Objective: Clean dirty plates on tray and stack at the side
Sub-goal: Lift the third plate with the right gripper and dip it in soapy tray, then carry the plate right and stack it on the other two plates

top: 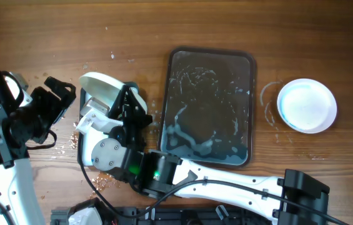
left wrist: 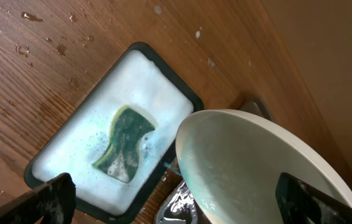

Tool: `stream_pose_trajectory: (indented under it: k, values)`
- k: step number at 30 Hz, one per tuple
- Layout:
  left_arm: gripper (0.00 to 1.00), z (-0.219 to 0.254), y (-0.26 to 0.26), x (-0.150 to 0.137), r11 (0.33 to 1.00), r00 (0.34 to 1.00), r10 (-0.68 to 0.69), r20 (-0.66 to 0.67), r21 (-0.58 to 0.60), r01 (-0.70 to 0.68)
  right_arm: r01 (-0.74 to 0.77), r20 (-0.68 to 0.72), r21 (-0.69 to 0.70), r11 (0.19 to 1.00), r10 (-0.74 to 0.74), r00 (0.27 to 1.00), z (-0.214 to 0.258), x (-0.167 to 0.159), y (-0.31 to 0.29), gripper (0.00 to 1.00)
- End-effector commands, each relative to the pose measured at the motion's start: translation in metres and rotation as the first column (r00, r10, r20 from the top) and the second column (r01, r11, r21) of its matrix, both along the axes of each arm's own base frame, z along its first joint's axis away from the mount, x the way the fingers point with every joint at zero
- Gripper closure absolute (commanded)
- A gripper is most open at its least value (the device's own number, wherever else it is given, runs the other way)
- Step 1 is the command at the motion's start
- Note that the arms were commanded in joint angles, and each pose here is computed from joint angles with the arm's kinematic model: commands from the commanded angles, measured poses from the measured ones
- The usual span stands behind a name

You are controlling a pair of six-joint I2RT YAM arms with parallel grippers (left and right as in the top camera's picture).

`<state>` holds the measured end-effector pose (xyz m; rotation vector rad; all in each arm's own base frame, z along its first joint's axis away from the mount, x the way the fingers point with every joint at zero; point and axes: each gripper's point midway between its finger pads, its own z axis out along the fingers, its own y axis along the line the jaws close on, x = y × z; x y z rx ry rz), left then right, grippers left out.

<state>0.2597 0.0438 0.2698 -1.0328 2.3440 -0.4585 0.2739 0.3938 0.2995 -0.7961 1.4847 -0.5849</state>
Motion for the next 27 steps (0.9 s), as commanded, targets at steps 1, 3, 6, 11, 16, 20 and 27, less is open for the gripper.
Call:
stream_pose_trajectory:
  k: [1,3,6,11,16,20,27]
  values:
    - [0.0,0.006,-0.001,0.001,1.0,1.0,-0.012,0.019,0.0,0.012,0.021,0.012,0.021,1.0,-0.021,1.0,0.007,-0.001,-0.002,0.96]
    - [0.0,0.006,-0.001,0.001,1.0,1.0,-0.013,0.019,0.001,0.013,0.024,0.016,0.039,0.999,-0.025,1.0,0.009,0.0,-0.003,0.96]
    - [0.0,0.006,-0.001,0.001,1.0,1.0,-0.012,0.019,0.0,0.012,0.057,-0.016,0.181,0.982,-0.055,0.998,0.004,0.011,-0.01,0.96]
    - [0.0,0.006,-0.001,0.001,1.0,1.0,-0.013,0.019,0.0,0.013,0.038,-0.52,0.34,0.94,0.154,0.84,-0.103,0.031,-0.019,0.96]
    - [0.0,0.006,-0.001,0.001,1.0,1.0,-0.013,0.019,0.0,0.013,0.272,-0.669,0.606,0.747,0.294,0.683,-0.058,0.05,-0.094,0.96]
    - [0.0,0.006,-0.001,0.001,1.0,1.0,-0.012,0.019,0.0,0.012,0.723,-0.835,0.516,0.46,0.083,0.543,-0.077,0.089,-0.272,0.96]
    - [0.0,0.006,-0.001,0.001,1.0,1.0,-0.013,0.019,0.001,0.013,0.959,-0.971,0.236,-0.156,-0.082,0.225,-0.169,0.067,-0.523,0.96]
